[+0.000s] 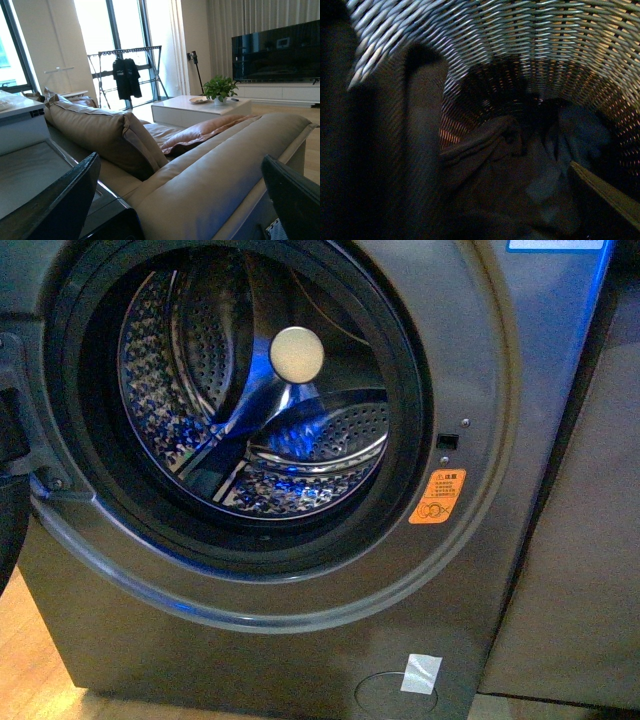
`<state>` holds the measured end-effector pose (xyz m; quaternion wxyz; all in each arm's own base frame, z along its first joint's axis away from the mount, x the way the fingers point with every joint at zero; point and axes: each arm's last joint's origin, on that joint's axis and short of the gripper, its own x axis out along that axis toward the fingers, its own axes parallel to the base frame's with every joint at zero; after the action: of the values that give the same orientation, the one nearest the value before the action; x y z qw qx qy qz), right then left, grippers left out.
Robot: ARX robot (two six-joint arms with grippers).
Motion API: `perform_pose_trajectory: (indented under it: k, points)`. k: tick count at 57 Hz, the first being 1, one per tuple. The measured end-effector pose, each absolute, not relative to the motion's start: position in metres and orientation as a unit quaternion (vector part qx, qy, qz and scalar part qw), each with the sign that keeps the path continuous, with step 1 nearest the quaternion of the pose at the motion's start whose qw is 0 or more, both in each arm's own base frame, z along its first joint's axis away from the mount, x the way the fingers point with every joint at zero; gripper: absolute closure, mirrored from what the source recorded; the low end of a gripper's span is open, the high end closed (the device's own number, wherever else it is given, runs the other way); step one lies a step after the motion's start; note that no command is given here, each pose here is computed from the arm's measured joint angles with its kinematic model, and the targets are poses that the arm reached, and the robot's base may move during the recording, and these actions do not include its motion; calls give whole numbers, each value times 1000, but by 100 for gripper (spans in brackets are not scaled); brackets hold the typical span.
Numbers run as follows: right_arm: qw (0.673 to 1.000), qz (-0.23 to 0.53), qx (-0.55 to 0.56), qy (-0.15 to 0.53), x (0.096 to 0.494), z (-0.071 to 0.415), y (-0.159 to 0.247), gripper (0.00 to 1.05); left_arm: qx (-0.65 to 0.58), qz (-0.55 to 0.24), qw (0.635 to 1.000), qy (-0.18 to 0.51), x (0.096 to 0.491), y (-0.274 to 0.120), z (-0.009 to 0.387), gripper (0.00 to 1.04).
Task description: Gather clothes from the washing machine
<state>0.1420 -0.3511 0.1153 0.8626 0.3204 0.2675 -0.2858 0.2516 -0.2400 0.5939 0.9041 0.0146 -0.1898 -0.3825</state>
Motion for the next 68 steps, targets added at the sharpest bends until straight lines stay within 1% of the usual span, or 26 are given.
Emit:
perform_pose_trajectory:
  k: [5, 7, 11, 16, 21, 28, 34, 37, 42, 45, 51, 54, 60, 64, 65, 68]
  points:
    - [866, -282, 318, 264, 144, 121, -351, 8, 14, -382, 904, -191, 251, -240, 594, 7]
    - [868, -280, 316, 261, 145, 125, -352, 5, 14, -382, 904, -191, 251, -240, 594, 7]
    - [881, -276, 297, 246, 147, 142, -352, 8, 14, -382, 904, -191, 251, -240, 594, 7]
    - [929, -272, 164, 188, 151, 198, -347, 7, 14, -382, 904, -191, 251, -239, 595, 7]
    - [953, -251, 103, 134, 151, 241, -337, 7, 14, -382, 904, -192, 251, -239, 595, 7]
    - [972, -225, 53, 51, 148, 295, -315, 7, 14, -382, 904, -192, 251, -239, 595, 7]
    - [978, -208, 17, -16, 143, 335, -288, 7, 14, -382, 904, -192, 251, -239, 595, 7]
    - [980, -190, 2, -57, 139, 357, -265, 7, 14, -382, 904, -192, 251, -239, 595, 7]
    - [982, -154, -8, -107, 135, 378, -226, 7, 14, -382, 904, -192, 251, -239, 595, 7]
    - [984, -128, 0, -127, 133, 383, -204, 7, 14, -382, 904, -192, 251, -239, 595, 7]
    - [984, -52, 50, -161, 130, 376, -136, 7, 14, -382, 904, -192, 251, -239, 595, 7]
    - [984, -26, 77, -161, 129, 359, -104, 7, 14, -382, 904, -192, 251, -239, 595, 7]
    - [981, 21, 88, -169, 124, 303, -39, 7, 14, -382, 904, -192, 251, -239, 595, 7]
    - [982, 27, 102, -156, 123, 271, -17, 7, 14, -382, 904, -192, 251, -239, 595, 7]
    - [984, 23, 104, -142, 123, 264, -13, 10, 14, -382, 904, -192, 251, -239, 595, 7]
    - [995, 2, 74, -64, 124, 243, -4, 20, 14, -382, 904, -192, 251, -239, 595, 7]
